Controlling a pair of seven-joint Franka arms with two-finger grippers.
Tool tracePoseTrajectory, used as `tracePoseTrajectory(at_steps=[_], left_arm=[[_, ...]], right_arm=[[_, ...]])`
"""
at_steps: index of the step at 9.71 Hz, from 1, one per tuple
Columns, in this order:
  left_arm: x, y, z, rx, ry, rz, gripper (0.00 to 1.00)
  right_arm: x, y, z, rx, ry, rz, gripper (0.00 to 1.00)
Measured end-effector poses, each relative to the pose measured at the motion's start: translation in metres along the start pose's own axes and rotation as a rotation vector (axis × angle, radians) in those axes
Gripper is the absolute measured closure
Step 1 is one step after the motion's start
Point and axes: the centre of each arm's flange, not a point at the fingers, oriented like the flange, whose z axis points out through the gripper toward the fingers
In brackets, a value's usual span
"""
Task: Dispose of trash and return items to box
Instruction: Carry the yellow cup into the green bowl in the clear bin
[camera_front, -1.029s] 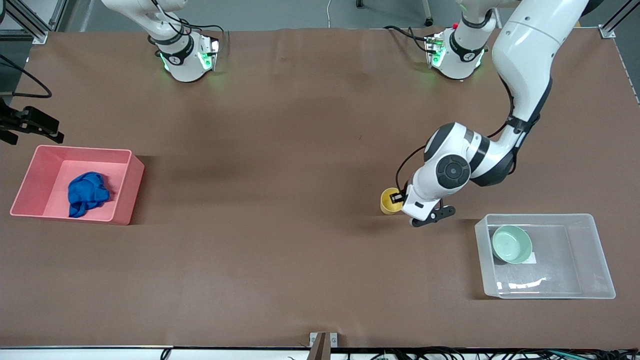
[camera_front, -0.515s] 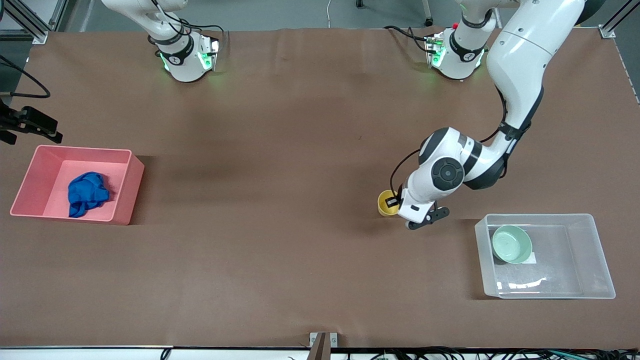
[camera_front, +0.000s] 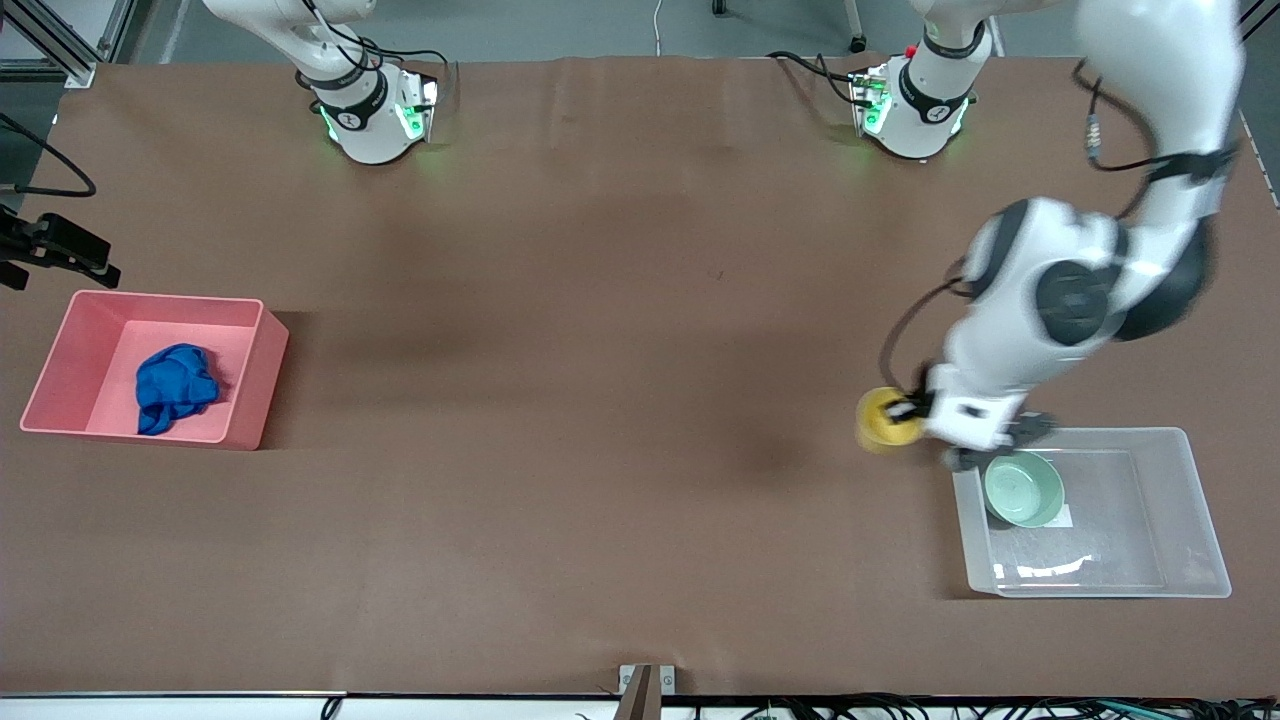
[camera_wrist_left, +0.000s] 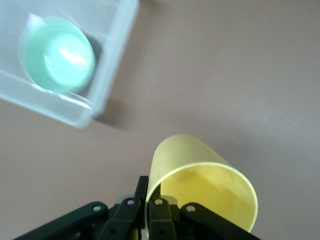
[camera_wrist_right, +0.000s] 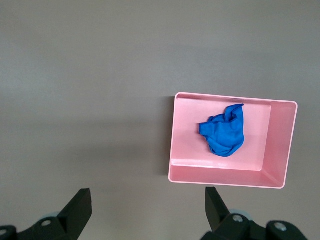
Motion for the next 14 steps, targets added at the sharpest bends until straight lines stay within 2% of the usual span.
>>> tracePoseTrajectory(at_steps=[2,5,8,12,14], left_arm=[[0.045,-0.084,-0.004,0.001,0.008,0.112,0.97],[0.094,-0.171,0.037,0.043,-0.003,0.236,0.97],[0.118,-0.183,0.092,0.022,-0.005,0.253,0.97],[0.122,-0.183,0.148,-0.015,-0.037,0.26,0.96],[0.125,-0.188,0.168,-0.026,-0.024,0.255,0.91]], right_arm=[[0.0,0.004,-0.001,-0.001,0.005,0.007,0.0],[0.001,0.003,-0.002,-0.002,0.02,0.006,0.0],[0.004,-0.001,-0.003,-0.004,0.034,-0.002,0.0],[0.006,-0.004,0.0,-0.004,0.031,-0.007,0.0],[0.006,-0.007,0.0,-0.004,0.032,-0.013,0.0]])
